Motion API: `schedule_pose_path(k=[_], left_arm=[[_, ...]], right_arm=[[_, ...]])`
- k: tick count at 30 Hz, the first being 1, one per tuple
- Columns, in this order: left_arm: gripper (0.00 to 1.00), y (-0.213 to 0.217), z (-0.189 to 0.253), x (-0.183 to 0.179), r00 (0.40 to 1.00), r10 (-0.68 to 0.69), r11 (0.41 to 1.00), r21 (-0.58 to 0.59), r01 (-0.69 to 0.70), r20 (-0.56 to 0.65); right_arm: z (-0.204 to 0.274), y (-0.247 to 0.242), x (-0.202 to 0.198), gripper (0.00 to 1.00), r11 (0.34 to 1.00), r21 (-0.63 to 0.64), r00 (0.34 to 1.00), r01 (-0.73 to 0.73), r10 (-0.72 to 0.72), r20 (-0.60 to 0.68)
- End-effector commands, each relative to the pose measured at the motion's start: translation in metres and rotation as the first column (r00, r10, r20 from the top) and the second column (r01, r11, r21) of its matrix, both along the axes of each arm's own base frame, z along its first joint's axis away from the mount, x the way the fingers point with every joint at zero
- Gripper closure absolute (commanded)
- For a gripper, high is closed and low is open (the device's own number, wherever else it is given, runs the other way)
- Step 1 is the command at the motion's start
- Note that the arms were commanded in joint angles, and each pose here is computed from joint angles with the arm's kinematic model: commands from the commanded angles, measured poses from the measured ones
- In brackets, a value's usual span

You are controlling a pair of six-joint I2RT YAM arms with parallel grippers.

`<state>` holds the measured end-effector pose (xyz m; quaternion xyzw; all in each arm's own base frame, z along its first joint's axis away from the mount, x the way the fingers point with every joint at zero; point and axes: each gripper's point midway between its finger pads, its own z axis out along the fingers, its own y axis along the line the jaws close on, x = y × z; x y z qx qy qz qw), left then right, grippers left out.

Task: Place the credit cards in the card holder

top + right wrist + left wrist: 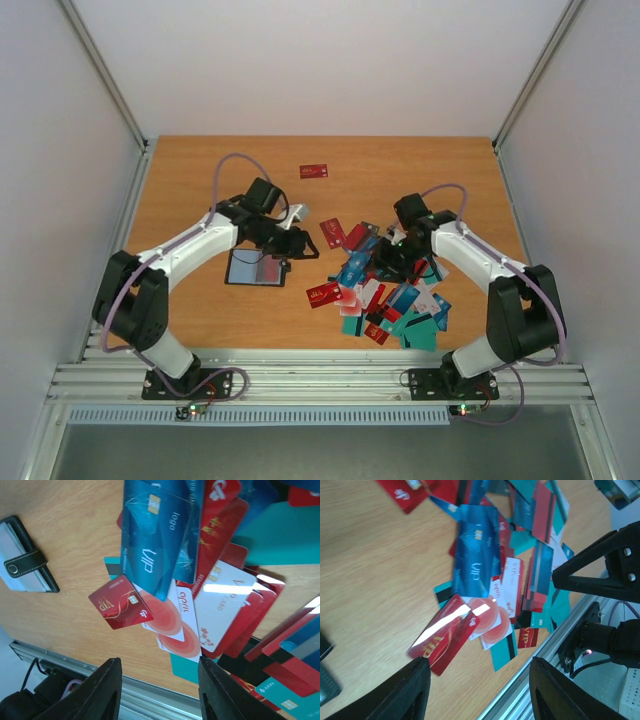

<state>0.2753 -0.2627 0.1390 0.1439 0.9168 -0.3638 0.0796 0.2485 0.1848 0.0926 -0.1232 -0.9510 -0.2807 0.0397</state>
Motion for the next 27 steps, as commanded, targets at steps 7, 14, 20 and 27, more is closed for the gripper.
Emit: schedule_pose_path(k=[7,14,20,27], left_arm=[[0.48,-0.078,-0.021,0.02,0.992,-0.127,0.987,-0.094,0.128,0.013],[0.48,-0.105,-0.054,0.04,0.988,-0.15,0.985,-0.096,0.146,-0.04],[0.48,-0.117,-0.071,0.049,0.982,-0.175,0.981,-0.093,0.168,-0.074],[0.48,-0.123,-0.088,0.044,0.971,-0.196,0.978,-0.1,0.184,-0.134]], right_arm=[[-0.009,-0.013,0.008,0.51,0.996,0.052,0.997,0.078,-0.078,0.001],[-0.021,0.0,0.03,0.5,0.992,0.107,0.997,0.071,-0.072,0.007],[-0.034,0.008,0.037,0.5,0.988,0.137,0.998,0.066,-0.064,-0.017],[-0.048,0.013,0.046,0.52,0.986,0.151,0.997,0.071,-0.067,-0.03]])
